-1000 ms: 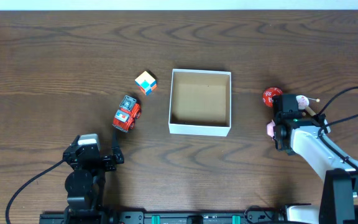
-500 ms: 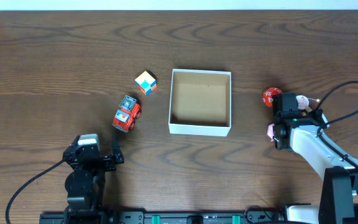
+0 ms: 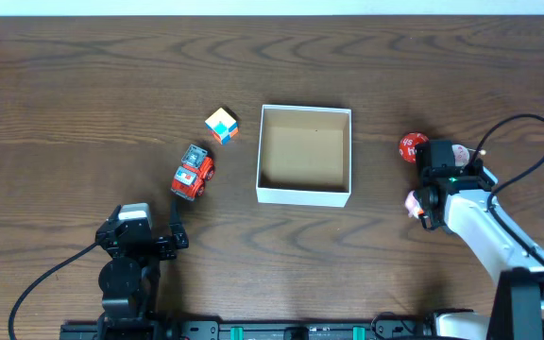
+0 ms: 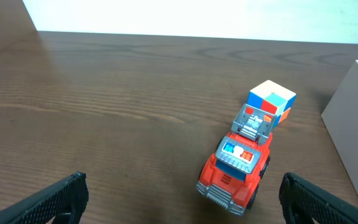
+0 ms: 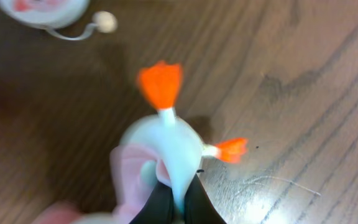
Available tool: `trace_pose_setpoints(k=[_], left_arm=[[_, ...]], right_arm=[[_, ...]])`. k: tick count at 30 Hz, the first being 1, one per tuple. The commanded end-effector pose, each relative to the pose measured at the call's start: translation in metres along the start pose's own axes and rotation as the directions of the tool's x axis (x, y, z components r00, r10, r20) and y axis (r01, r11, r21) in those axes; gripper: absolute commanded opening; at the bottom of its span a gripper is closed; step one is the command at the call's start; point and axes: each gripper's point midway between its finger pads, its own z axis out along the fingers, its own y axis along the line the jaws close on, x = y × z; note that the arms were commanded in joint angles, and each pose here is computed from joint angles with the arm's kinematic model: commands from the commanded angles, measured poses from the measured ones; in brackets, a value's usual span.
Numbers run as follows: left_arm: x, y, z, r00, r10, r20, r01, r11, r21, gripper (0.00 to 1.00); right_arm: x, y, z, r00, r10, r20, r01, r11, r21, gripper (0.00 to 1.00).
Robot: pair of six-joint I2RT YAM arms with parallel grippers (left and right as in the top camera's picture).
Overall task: Pack container
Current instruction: 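Lower the right gripper and grasp the white duck figure, then lift the duck and carry it left over the white box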
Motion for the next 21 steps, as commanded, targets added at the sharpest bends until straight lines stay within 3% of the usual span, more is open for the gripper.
trace_pose_setpoints(k=[1,9,16,21], left_arm=[[0.012,0.000,0.002,0.999,0.015,-0.034,-0.015,1.000,0.000,0.98],[0.012,0.000,0.002,0.999,0.015,-0.034,-0.015,1.000,0.000,0.98],[0.012,0.000,0.002,0.999,0.015,-0.034,-0.015,1.000,0.000,0.98],[0.012,0.000,0.002,0.999,0.015,-0.034,-0.015,1.000,0.000,0.98]], right_arm=[[-0.016,0.020,-0.026,0.996,-0.069,0.056,0.074,0.993,-0.089,0.02],[-0.036,0.060,-0.086,0.954,-0.195,0.226,0.248,0.940,-0.236,0.02],[-0.034,0.101,-0.130,0.860,-0.339,0.382,0.459,0.841,-0.286,0.01],[-0.037,0.133,-0.169,0.754,-0.402,0.519,0.604,0.734,-0.310,0.01]])
